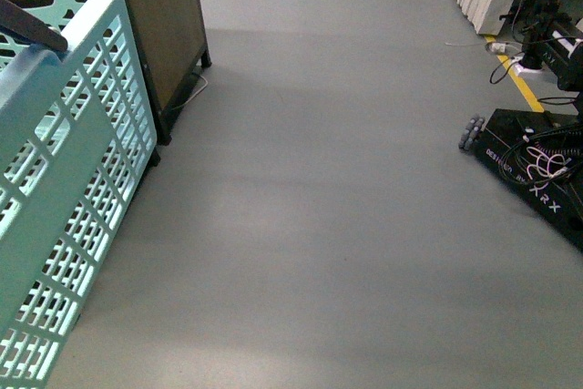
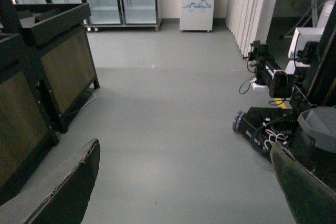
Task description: Pick mango and avocado into basket
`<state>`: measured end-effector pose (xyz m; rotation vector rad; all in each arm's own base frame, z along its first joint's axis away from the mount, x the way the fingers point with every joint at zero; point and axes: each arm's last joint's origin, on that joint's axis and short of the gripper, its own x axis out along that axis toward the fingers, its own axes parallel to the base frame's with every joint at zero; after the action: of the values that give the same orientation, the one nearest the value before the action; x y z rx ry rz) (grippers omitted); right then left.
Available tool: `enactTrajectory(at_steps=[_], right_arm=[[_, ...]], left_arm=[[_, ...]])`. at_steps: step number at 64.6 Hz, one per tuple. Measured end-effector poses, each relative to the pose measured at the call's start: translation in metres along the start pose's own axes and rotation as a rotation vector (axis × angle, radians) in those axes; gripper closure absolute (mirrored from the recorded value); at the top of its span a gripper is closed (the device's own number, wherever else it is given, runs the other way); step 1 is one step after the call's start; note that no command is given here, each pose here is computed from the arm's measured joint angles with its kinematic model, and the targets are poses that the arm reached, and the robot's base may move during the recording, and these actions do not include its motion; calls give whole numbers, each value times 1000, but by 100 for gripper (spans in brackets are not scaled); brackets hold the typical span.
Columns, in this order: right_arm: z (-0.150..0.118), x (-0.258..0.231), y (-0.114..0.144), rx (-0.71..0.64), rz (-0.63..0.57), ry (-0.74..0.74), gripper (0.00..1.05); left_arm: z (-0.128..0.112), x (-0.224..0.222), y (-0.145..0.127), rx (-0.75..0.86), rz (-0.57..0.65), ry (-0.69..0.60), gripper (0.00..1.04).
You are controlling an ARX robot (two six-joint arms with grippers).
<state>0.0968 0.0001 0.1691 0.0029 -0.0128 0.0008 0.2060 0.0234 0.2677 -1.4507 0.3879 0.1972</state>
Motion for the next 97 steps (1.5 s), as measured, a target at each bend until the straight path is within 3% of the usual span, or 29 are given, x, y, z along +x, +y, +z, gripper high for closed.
enactTrajectory(at_steps=[97], right_arm=[[0, 0, 0, 0, -1, 0, 9]], left_arm=[[-1, 0, -1, -1, -3, 6, 91]])
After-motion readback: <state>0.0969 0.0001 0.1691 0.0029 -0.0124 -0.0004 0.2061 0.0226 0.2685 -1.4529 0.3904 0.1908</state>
